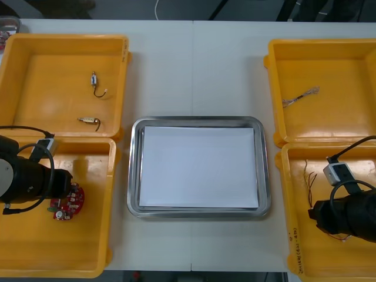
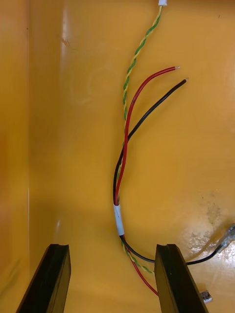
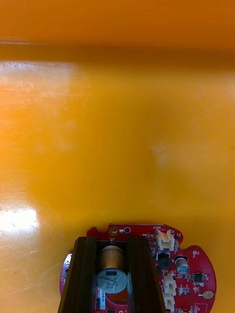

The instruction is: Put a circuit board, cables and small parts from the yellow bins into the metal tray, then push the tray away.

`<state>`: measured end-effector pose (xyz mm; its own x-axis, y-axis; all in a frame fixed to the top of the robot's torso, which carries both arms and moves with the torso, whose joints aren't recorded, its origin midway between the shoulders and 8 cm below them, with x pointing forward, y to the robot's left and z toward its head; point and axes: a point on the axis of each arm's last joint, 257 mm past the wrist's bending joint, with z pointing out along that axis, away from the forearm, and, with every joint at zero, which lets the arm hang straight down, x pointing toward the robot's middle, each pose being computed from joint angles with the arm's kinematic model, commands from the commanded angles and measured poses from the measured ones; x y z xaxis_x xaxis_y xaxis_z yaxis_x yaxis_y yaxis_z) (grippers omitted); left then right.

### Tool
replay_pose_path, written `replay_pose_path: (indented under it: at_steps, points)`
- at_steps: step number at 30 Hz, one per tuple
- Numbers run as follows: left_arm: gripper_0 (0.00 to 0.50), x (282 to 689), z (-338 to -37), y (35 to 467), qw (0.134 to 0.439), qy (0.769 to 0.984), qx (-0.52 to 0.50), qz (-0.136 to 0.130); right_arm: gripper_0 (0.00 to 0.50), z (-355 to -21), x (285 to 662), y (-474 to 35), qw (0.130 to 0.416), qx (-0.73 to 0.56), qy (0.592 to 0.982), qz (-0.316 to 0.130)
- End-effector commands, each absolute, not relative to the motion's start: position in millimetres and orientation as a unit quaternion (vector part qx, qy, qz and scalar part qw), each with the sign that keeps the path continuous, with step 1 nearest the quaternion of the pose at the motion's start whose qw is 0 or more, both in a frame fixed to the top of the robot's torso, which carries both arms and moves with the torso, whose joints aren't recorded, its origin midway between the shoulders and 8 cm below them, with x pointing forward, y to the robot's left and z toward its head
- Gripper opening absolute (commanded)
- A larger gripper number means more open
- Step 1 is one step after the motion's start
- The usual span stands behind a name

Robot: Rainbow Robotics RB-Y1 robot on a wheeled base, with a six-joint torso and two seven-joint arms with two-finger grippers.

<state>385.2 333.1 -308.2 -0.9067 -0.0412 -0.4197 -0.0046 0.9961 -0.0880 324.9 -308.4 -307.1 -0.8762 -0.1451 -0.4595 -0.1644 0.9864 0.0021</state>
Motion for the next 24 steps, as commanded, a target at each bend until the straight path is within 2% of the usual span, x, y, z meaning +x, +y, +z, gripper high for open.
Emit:
replay_pose_path:
  at_steps: [1, 6, 13, 18, 24]
  points:
    - [0.000, 378.0, -302.4, 332.7, 0.223, 0.972, 0.066, -0.018, 0.500, -317.1, 315.6, -302.3, 0.227, -0.078, 0.970, 0.025]
    - [0.000, 377.3, -285.3, 331.1, 0.229, 0.970, 0.084, -0.006, 0.500, -321.1, 314.4, -302.7, 0.224, -0.081, 0.971, 0.022]
    - [0.000, 370.0, -249.5, 320.6, 0.219, 0.968, 0.124, 0.015, 0.500, -328.9, 320.8, -305.1, 0.232, -0.083, 0.969, 0.021]
    - [0.000, 370.3, -223.5, 304.0, 0.210, 0.966, 0.152, 0.010, 0.500, -335.3, 321.4, -307.4, 0.230, -0.083, 0.969, 0.019]
    - [0.000, 368.5, -191.6, 273.3, 0.197, 0.960, 0.198, -0.013, 0.500, -346.1, 324.4, -308.8, 0.232, -0.082, 0.969, 0.021]
